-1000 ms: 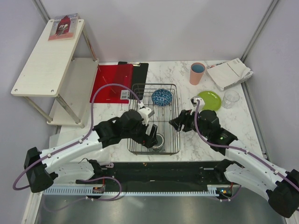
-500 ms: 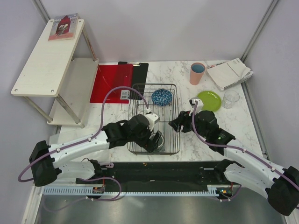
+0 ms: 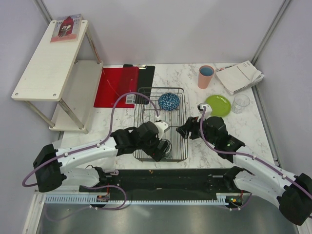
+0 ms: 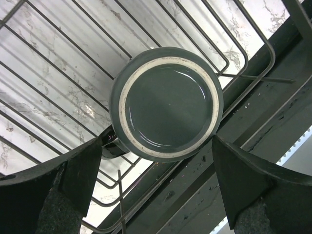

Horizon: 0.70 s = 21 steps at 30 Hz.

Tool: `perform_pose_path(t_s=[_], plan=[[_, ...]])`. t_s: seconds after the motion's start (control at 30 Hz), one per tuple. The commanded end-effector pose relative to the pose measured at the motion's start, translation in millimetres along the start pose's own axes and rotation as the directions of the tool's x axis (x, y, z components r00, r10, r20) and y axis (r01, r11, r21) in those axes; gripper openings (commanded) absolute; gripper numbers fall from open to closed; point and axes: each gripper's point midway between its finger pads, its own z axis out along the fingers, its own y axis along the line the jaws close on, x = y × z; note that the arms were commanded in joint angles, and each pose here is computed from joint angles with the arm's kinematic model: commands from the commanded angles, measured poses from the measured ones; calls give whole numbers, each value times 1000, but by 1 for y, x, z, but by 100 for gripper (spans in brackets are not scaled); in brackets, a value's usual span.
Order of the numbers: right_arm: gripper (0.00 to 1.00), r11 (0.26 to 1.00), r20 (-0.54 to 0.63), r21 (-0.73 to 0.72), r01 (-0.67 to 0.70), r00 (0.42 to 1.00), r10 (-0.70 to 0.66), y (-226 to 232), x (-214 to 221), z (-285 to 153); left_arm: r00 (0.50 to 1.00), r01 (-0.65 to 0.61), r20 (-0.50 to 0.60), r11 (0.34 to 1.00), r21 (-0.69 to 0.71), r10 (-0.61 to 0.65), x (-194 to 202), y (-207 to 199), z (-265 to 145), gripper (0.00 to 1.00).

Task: Unload the mixed dishes from the dish rack
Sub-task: Pick up the cup from the dish rack.

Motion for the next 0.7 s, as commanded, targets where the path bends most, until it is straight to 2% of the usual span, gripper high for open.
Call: perform_pose_path(t_s=[0.0, 0.1, 0.67], plan=[[65, 999, 19, -37, -5, 1000, 5, 9, -6, 3, 999, -45, 14, 999, 29, 45, -8, -7, 6, 99], [65, 999, 30, -39, 0, 1000, 1, 9, -7, 3, 999, -39, -14, 997, 66, 40, -5, -14, 9, 99], [65, 999, 25, -44, 1, 1000, 0, 8, -2, 4, 996, -20, -81, 998, 55, 24, 0, -16, 32, 96]])
